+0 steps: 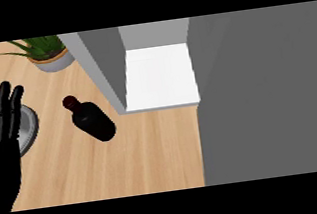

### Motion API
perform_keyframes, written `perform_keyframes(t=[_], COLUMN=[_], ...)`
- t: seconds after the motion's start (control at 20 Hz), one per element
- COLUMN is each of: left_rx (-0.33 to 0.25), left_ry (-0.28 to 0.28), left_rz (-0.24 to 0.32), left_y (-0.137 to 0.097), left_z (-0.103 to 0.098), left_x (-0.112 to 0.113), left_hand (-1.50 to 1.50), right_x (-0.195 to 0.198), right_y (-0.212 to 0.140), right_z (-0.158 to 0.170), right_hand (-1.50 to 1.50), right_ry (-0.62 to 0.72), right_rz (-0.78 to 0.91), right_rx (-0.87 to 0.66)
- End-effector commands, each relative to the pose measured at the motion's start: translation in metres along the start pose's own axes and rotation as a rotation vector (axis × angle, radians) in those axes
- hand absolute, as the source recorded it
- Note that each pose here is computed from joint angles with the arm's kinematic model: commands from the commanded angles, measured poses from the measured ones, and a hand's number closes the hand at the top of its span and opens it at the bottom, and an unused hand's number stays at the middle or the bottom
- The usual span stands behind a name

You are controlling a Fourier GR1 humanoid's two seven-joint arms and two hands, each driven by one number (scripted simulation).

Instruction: Pick up the wine, place it into the cabinet and close the cabinet

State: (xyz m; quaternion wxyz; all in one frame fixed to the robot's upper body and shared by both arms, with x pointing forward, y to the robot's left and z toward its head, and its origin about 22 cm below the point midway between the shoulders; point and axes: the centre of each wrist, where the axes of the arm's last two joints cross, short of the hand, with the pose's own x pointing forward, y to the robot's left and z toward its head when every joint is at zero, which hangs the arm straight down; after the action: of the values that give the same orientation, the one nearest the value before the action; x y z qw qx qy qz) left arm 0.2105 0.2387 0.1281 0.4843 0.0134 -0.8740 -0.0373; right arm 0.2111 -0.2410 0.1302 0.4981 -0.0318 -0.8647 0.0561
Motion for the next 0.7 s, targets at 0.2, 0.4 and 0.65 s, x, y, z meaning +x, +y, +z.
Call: perform_keyframes(t=[0.2,0.4,0.65], left_rx=[-0.008,0.014,0.007], left_ry=[0.081,0.293,0.313], left_rz=[-0.028,0.163,0.165], left_y=[-0.060,-0.068,-0.115], left_z=[-0.072,-0.085,-0.092], left_x=[-0.029,-0.032,0.003], left_hand=[-1.50,-1.50,-1.50], right_x=[0.007,0.023,0.056], right_y=[-0.004,0.035,0.014], right_z=[0.034,0.039,0.053], right_hand=[-1.50,-1.50,-1.50], right_ry=[-0.018,0.066,0.089], right_rz=[-0.045,-0.259,-0.240], right_rx=[-0.025,0.345,0.340])
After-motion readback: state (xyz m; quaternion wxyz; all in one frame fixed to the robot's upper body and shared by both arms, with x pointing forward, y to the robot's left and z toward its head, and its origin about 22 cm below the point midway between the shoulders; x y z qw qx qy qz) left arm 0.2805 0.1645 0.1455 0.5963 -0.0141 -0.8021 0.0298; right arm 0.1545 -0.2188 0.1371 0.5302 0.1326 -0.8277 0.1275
